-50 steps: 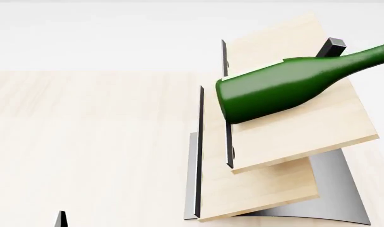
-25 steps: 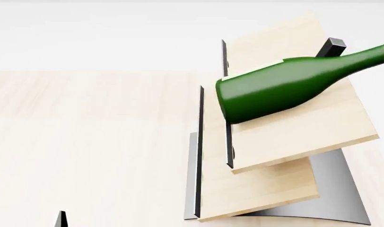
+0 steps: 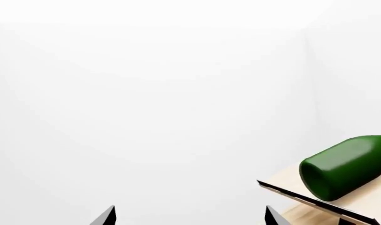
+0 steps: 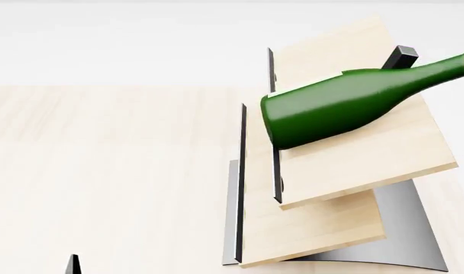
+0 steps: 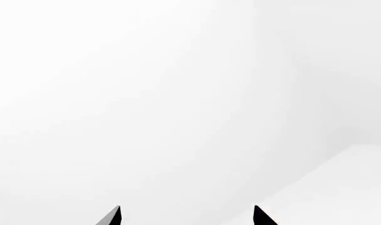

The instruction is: Put the wine bottle on the wine rack.

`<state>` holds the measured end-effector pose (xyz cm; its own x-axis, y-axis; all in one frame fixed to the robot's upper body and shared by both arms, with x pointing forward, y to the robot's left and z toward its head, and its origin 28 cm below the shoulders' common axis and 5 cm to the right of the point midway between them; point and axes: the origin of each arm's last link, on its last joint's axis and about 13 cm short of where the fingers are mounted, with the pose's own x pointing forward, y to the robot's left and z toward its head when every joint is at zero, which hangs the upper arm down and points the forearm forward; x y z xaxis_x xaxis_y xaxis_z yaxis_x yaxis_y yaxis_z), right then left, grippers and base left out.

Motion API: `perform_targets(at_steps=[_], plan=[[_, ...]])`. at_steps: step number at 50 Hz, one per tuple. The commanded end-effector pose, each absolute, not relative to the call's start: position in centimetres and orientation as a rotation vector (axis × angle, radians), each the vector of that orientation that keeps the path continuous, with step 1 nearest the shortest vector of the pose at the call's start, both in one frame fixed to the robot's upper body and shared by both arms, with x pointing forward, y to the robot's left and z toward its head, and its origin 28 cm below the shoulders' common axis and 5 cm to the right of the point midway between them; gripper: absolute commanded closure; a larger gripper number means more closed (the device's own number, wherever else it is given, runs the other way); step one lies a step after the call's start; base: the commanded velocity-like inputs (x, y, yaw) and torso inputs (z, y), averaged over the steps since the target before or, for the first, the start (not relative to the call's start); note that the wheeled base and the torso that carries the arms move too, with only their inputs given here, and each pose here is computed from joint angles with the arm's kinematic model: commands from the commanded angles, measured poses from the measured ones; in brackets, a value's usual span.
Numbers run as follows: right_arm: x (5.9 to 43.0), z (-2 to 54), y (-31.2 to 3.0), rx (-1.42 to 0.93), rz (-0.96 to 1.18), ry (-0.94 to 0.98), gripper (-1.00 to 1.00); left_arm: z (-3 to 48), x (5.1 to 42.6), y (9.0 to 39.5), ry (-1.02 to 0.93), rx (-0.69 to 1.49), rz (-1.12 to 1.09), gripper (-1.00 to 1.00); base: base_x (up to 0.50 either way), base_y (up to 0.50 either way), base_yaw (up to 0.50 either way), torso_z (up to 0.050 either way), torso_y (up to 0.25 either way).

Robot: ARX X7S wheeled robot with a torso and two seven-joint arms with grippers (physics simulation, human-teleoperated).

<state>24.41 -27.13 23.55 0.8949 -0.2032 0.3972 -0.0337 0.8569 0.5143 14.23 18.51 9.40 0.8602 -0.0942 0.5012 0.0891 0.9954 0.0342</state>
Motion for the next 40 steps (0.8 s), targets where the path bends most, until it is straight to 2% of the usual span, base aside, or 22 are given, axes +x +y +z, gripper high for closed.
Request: perform_targets(at_steps=[1, 12, 40], plan=[[21.9, 25.1, -25.5, 0.351, -0.184, -0.660, -1.00, 9.4, 14.2, 18.5, -0.529, 0.010, -0.096, -1.00, 0.00, 0.00, 0.00, 0.000, 0.000], [19.8, 25.8, -24.8, 0.249, -0.183, -0.750, -1.00, 9.3, 14.2, 18.4, -0.526, 0.009, -0.100, -1.00, 0.00, 0.00, 0.00, 0.000, 0.000], [11.0, 28.5, -23.8, 0.299, -0.055, -1.016, -1.00, 9.2, 14.1, 18.3, -0.524, 0.010, -0.104, -1.00, 0.00, 0.00, 0.00, 0.000, 0.000]])
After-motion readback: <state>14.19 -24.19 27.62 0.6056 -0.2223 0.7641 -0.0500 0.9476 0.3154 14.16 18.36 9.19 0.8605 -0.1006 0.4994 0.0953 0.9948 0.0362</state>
